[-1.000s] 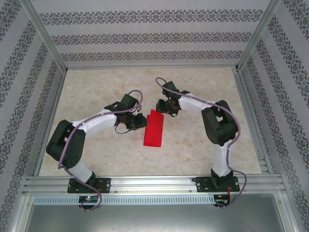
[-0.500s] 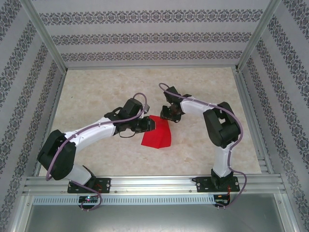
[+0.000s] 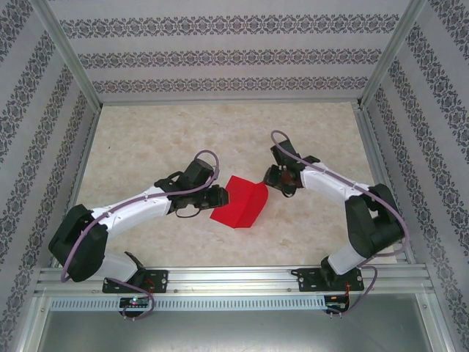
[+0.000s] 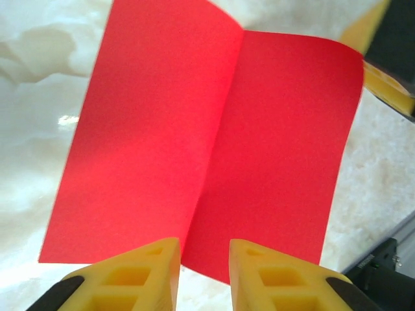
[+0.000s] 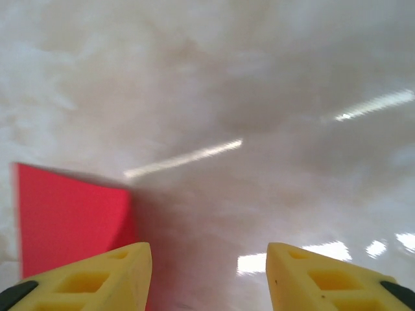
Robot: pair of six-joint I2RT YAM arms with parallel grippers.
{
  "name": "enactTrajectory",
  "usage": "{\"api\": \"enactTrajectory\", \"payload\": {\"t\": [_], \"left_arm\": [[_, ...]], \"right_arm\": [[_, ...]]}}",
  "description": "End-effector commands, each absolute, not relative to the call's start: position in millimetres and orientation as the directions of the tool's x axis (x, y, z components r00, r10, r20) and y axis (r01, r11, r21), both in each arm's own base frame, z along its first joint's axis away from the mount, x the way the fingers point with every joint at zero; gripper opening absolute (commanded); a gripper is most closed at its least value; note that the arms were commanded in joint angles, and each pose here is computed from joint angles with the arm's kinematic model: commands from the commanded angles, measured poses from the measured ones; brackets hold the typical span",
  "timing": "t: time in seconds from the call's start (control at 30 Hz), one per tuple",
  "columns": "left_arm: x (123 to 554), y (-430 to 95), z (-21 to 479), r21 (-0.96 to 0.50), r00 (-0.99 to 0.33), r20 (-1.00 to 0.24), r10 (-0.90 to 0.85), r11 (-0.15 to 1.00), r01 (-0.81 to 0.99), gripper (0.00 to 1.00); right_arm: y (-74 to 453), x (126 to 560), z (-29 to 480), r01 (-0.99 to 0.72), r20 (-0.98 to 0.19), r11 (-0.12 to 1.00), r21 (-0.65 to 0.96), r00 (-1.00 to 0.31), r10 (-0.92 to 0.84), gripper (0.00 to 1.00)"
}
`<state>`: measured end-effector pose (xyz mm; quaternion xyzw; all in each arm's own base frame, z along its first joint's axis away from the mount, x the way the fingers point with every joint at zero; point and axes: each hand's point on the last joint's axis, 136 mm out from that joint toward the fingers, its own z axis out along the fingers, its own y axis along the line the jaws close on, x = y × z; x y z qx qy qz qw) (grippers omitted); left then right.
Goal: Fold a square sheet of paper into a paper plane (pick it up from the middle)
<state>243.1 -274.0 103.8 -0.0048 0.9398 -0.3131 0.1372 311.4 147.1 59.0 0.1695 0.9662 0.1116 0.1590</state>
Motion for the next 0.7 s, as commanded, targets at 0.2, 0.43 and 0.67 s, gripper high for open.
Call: {"api": "enactTrajectory", "payload": {"t": [0.2,0.43,0.67], "left_arm": [[243,-262,88,-0.516,-0.960,-0.262,-0.102,0.855,0.050,0.28],[248,-271,76,-0.509,-0.970,-0.231,-0.073,0.859,0.057,0.26],[260,-248,102,-0.433,-0.944,-0.314,-0.105,0.900,0.044,0.24]], "right_arm": [[113,246,38,0.387,-0.181,0.894,0.227,-0.885,0.429,0.54],[128,227,43,0.342,-0.164,0.881,0.328,-0.897,0.410,0.48],[217,241,71,0.054,-0.185,0.836,0.546,-0.966,0.183,0.43]]}}
